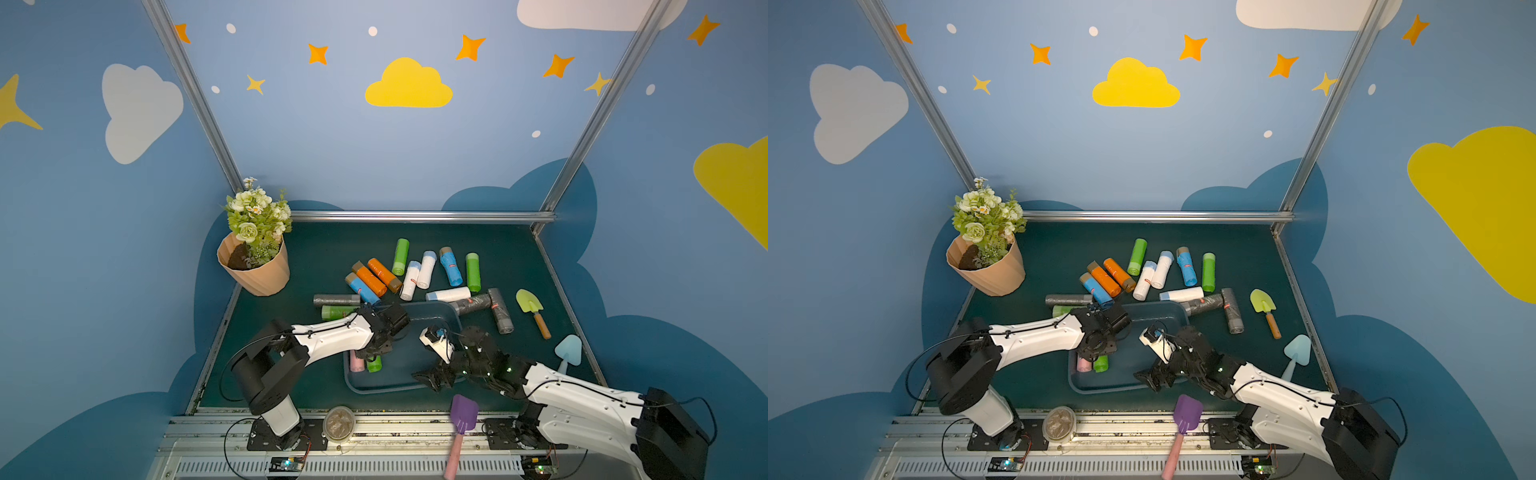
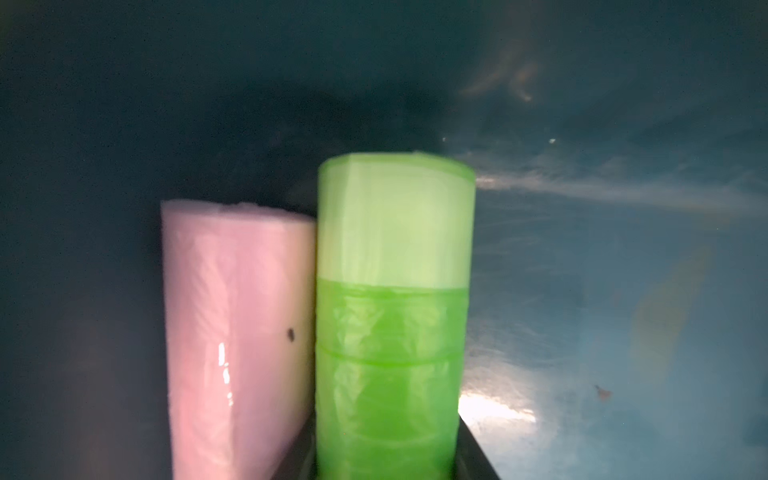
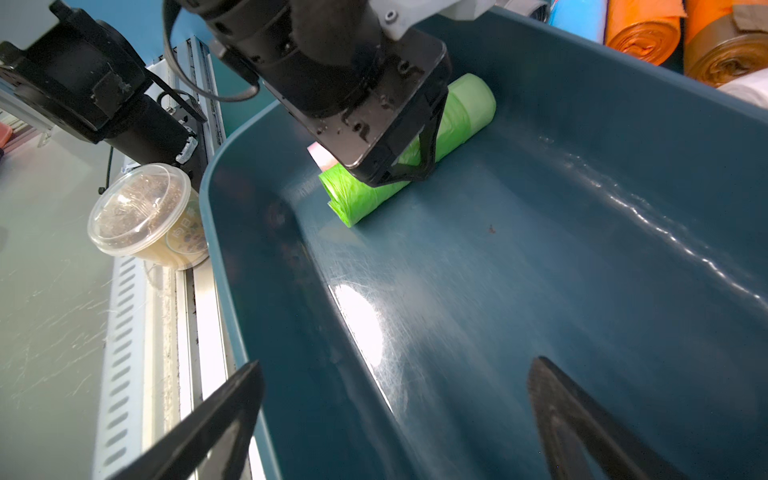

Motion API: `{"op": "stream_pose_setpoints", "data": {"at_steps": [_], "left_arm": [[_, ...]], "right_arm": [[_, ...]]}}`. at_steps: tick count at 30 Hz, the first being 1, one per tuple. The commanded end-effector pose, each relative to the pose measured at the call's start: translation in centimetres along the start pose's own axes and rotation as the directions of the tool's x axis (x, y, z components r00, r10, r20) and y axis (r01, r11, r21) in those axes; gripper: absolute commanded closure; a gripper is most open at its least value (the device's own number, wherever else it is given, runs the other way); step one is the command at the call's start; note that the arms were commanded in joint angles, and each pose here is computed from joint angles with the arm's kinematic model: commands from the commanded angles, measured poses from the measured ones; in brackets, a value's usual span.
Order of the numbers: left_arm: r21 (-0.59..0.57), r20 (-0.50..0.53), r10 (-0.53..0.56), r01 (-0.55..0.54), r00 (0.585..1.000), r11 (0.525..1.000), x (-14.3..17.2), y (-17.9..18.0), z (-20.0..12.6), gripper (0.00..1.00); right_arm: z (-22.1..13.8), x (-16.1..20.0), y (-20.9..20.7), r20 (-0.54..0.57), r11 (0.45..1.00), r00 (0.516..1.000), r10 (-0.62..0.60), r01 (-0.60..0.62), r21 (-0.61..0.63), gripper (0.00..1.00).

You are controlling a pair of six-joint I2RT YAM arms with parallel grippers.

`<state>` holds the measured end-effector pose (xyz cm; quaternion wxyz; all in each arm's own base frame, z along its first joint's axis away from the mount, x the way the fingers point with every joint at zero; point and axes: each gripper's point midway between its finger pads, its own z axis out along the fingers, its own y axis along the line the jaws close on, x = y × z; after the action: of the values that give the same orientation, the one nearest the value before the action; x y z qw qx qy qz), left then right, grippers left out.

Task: Put the roll of trash bags into the storage box
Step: Place the roll of trash bags in the storage box.

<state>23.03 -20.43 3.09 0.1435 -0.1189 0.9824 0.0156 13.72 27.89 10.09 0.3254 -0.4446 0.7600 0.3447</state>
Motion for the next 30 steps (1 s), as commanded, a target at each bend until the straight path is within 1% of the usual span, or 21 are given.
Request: {"op": "stream_pose_setpoints", "data": {"at_steps": [1, 11, 20, 25, 30], "left_arm": [[-0.064, 0.017, 0.026, -0.025, 1.000, 0.998, -0.1, 1.2, 0.3, 0.59], [-0.088, 0.030, 0.037, -0.035, 0.999, 0.996, -0.4, 1.7, 0.1, 0.58], [-0.116, 0.027, 0.056, -0.052, 0.998, 0.992, -0.2, 1.8, 0.7, 0.56], [-0.124, 0.032, 0.071, -0.066, 0.997, 0.990, -0.2, 1.7, 0.4, 0.52], [-0.124, 0.049, 0.088, -0.082, 0.995, 0.989, -0.4, 1.4, -0.5, 0.49]], "right_arm": [[0.0, -0.9, 0.3, 0.015, 1.000, 1.000, -0.019, 0.019, -0.010, 0.03], [0.0, -0.9, 0.1, 0.012, 1.000, 1.000, -0.021, 0.021, 0.000, 0.03], [0.2, -0.7, 0.1, -0.001, 1.000, 1.000, -0.020, 0.020, -0.002, 0.03], [0.3, -0.7, 0.0, -0.003, 1.000, 1.000, -0.021, 0.021, 0.002, 0.03], [0.4, -0.6, -0.1, -0.011, 1.000, 1.000, -0.024, 0.024, 0.001, 0.03]]}}
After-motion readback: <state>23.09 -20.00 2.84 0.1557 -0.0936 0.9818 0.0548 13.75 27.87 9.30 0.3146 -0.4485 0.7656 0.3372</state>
